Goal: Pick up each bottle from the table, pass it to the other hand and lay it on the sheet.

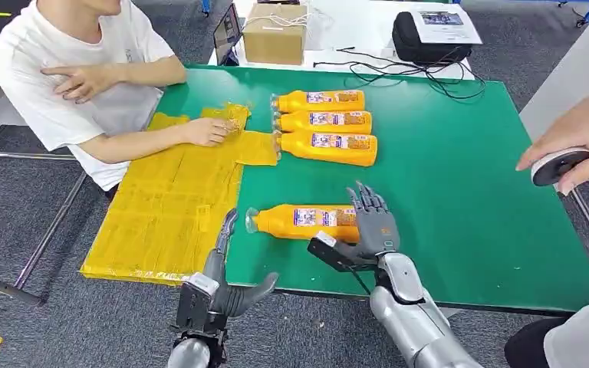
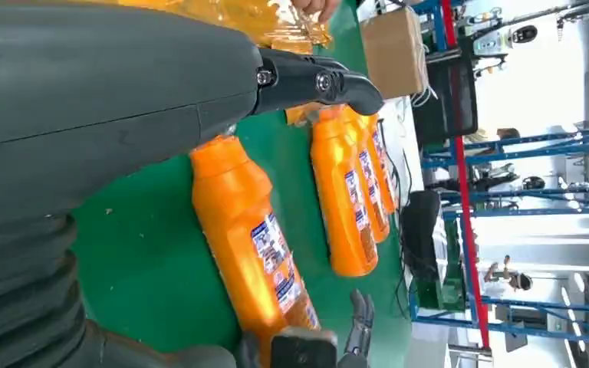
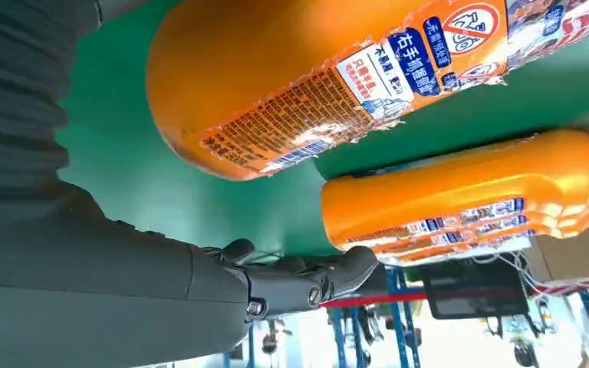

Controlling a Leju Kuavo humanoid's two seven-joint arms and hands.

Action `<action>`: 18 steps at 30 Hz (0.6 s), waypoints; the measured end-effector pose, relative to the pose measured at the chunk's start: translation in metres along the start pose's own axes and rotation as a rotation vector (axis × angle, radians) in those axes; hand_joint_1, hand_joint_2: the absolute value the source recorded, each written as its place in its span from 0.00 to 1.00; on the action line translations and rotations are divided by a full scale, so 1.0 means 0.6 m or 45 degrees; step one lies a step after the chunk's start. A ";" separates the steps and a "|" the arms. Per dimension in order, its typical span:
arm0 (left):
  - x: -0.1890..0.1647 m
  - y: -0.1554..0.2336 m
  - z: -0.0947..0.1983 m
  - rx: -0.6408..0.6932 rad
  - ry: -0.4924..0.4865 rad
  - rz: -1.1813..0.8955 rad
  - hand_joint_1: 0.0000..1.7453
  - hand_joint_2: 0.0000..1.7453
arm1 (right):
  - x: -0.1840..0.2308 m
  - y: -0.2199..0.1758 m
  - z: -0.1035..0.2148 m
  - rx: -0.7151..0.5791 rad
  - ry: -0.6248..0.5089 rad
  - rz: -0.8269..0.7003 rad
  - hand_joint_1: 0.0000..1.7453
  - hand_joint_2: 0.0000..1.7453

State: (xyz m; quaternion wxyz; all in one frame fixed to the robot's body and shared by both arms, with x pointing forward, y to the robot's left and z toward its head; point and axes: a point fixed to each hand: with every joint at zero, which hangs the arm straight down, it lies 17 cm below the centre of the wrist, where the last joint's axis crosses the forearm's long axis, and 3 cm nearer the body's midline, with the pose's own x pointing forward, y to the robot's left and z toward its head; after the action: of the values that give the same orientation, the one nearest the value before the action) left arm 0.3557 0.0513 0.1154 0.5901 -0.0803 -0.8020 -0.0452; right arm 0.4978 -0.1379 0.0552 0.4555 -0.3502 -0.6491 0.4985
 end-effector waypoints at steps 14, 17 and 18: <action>0.001 -0.023 -0.015 -0.057 -0.003 0.028 0.00 1.00 | -0.041 0.075 -0.022 0.419 0.135 0.059 0.87 1.00; -0.001 -0.028 -0.015 -0.070 0.003 0.036 0.00 1.00 | -0.044 0.089 -0.019 0.504 0.122 0.082 1.00 1.00; -0.002 -0.029 -0.016 -0.073 0.004 0.038 0.00 1.00 | -0.045 0.092 -0.018 0.529 0.116 0.082 1.00 1.00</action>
State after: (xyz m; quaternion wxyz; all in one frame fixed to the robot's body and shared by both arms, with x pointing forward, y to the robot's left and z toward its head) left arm 0.3618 0.0322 0.1176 0.5893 -0.1091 -0.7983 -0.0597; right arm 0.5175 -0.1447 -0.0035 0.5307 -0.2916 -0.4994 0.6196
